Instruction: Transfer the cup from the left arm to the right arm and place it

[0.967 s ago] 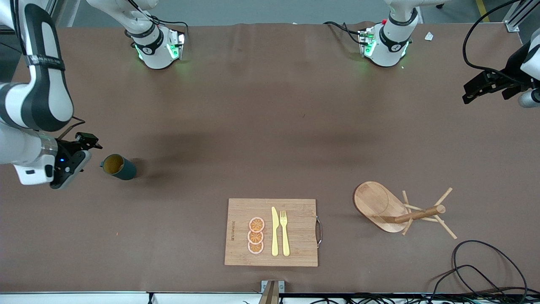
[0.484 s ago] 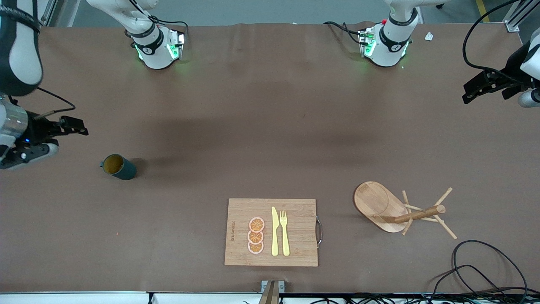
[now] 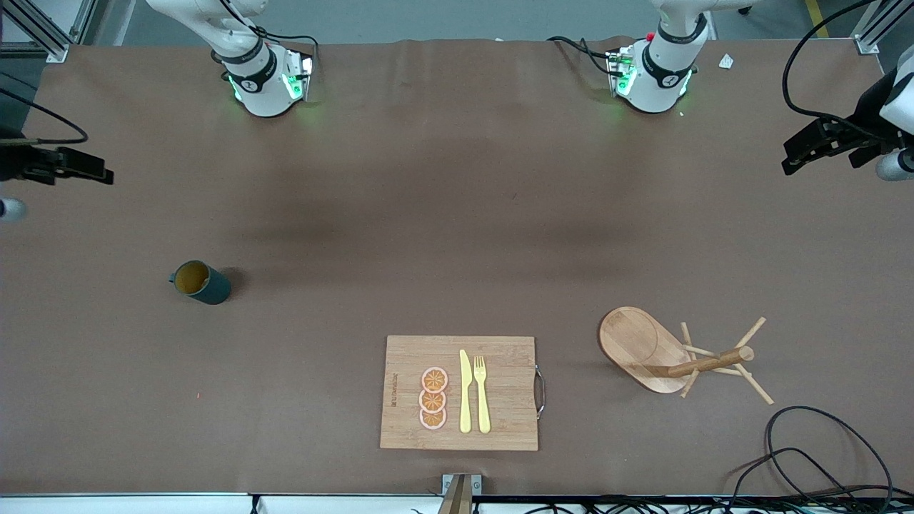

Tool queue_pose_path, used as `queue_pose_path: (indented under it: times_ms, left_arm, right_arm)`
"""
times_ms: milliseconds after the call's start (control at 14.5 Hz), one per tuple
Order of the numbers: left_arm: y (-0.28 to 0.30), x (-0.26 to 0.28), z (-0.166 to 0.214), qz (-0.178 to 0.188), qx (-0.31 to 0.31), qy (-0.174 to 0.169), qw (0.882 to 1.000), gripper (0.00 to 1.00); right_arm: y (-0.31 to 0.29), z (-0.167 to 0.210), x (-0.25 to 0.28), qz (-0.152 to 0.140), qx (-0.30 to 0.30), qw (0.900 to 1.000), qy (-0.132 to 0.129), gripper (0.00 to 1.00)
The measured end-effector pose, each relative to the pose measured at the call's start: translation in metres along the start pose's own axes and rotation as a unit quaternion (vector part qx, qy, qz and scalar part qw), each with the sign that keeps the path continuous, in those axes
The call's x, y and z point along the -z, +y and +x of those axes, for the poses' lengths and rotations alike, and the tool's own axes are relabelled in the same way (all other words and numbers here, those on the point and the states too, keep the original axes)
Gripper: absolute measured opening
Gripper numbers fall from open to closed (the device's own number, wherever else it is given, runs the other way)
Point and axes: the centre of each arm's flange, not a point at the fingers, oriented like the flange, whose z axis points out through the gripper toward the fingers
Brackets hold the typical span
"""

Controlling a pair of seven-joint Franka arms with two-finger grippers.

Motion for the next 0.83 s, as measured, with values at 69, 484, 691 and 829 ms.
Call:
queue_pose_path:
  times_ms: [69, 484, 691, 829]
  left_arm:
    - [0.001, 0.001, 0.0, 0.0, -0.001, 0.001, 1.0, 1.0]
    - [0.004, 0.001, -0.001, 0.0, -0.004, 0.0, 1.0, 1.0]
    - [0.005, 0.001, -0.001, 0.0, -0.004, -0.001, 1.0, 1.0]
    - [0.005, 0.001, -0.001, 0.0, -0.005, -0.001, 1.0, 1.0]
  right_arm:
    - [0.002, -0.004, 0.011, -0.003, -0.004, 1.0, 0.005, 1.0]
    - [0.003, -0.005, 0.022, -0.007, -0.014, 1.0, 0.014, 1.0]
    - [0.003, -0.001, 0.008, -0.007, -0.022, 1.0, 0.007, 1.0]
    - [0.003, -0.01, 0.002, -0.005, -0.032, 0.999, 0.016, 1.0]
